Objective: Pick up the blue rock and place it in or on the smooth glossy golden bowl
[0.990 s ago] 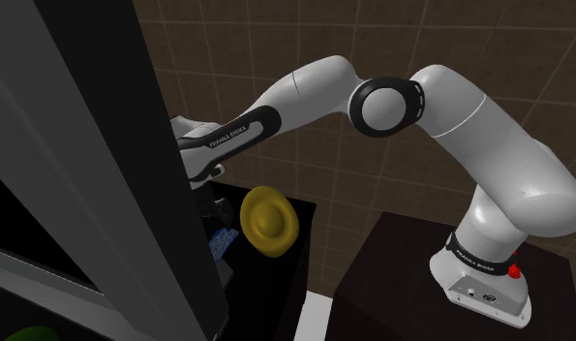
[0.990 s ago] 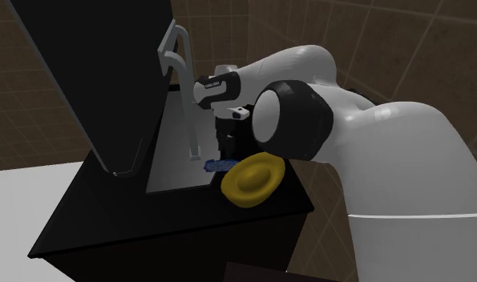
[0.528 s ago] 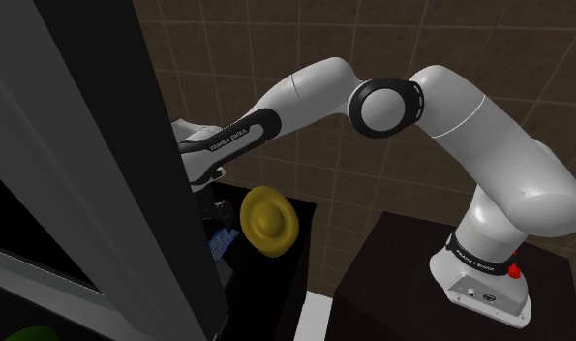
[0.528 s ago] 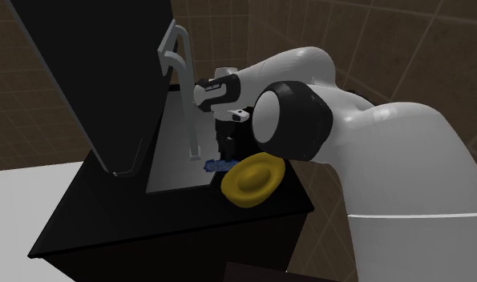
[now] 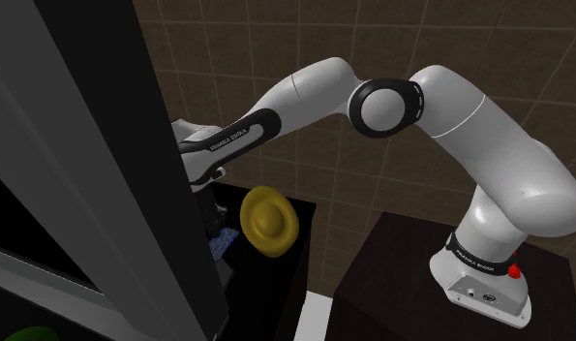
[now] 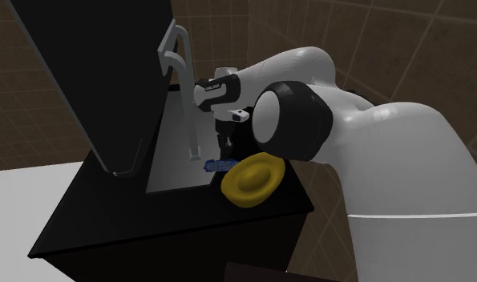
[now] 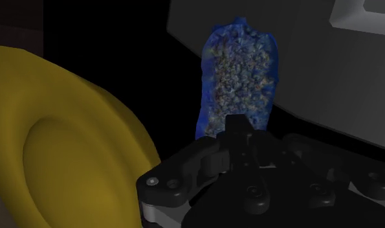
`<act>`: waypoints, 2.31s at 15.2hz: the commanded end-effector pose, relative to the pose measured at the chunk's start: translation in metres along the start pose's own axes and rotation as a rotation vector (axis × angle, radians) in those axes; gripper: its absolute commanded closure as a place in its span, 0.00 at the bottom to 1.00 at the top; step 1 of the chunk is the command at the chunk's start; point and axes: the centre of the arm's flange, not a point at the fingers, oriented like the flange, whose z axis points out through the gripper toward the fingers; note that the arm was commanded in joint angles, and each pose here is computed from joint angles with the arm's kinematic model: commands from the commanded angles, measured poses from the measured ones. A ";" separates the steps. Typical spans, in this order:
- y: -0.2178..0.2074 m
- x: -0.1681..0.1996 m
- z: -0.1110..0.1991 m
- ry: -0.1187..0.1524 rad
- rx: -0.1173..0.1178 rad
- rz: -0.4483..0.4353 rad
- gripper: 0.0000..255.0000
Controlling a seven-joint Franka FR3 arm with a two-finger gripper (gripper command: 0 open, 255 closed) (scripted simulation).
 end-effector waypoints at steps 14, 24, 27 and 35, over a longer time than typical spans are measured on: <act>0.022 -0.005 0.040 -0.126 0.163 0.150 0.00; 0.021 -0.004 0.040 -0.126 0.163 0.150 1.00; 0.023 -0.003 0.042 -0.126 0.163 0.150 1.00; 0.027 -0.008 0.019 -0.126 0.163 0.151 1.00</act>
